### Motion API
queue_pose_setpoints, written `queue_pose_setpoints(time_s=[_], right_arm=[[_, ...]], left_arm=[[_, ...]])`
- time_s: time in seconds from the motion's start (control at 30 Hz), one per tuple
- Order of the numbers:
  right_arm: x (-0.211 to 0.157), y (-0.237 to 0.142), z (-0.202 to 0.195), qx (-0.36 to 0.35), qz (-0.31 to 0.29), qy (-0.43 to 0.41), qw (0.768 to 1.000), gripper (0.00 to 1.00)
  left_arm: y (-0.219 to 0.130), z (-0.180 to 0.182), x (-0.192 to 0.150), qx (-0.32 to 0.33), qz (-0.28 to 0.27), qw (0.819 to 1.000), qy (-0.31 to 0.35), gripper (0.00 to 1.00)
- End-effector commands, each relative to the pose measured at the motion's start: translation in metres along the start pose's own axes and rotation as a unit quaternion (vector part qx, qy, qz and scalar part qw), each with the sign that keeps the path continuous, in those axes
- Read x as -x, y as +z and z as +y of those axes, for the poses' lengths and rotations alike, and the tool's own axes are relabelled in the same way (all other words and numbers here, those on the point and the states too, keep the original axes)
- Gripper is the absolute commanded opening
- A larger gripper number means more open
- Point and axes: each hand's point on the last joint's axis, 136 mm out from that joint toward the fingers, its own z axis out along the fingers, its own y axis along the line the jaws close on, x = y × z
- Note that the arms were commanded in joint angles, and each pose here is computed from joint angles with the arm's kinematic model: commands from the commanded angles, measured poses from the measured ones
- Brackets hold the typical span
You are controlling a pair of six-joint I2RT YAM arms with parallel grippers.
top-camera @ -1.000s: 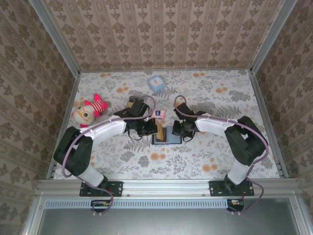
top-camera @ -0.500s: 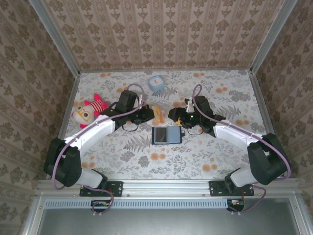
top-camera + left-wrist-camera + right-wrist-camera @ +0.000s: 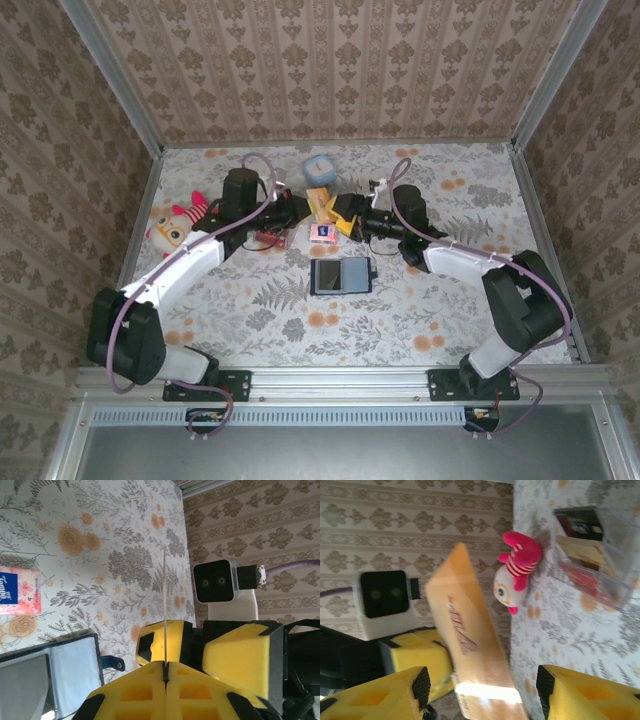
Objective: Take the credit cards out of the card holder
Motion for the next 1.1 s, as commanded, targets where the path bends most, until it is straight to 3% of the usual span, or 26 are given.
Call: queue_pose_setpoints(time_s=[0.0, 0.47, 0.63, 0.77, 0.9, 1.07], right_arm=[[0.005, 0.002, 0.042, 0.071, -0.001, -0.014, 0.997, 0.56], [0.005, 0.004, 0.037, 0.059, -0.02, -0.048, 0.997, 0.06], [0.006, 0.009, 0.023, 0.014, -0.023, -0.082, 0.996, 0.0], [0.003, 0.013, -0.002, -0.079, -0.016, -0.161, 0.984, 0.0], [-0.001, 0.021, -0.022, -0.168, 0.012, -0.263, 0.95, 0.0], [-0.005, 0.046, -0.026, -0.189, 0.063, -0.359, 0.912, 0.0]], left_arm=[[-0.011, -0.03, 0.005, -0.041, -0.004, 0.999, 0.006, 0.0], [-0.023, -0.014, 0.011, -0.021, -0.033, 0.999, -0.021, 0.0], [-0.03, 0.013, 0.015, 0.052, -0.05, 0.997, -0.01, 0.37], [-0.048, 0.05, 0.018, 0.144, -0.069, 0.987, 0.009, 0.62], [-0.079, 0.089, 0.019, 0.241, -0.088, 0.966, 0.025, 0.78], [-0.119, 0.13, 0.021, 0.318, -0.105, 0.942, 0.024, 0.93]])
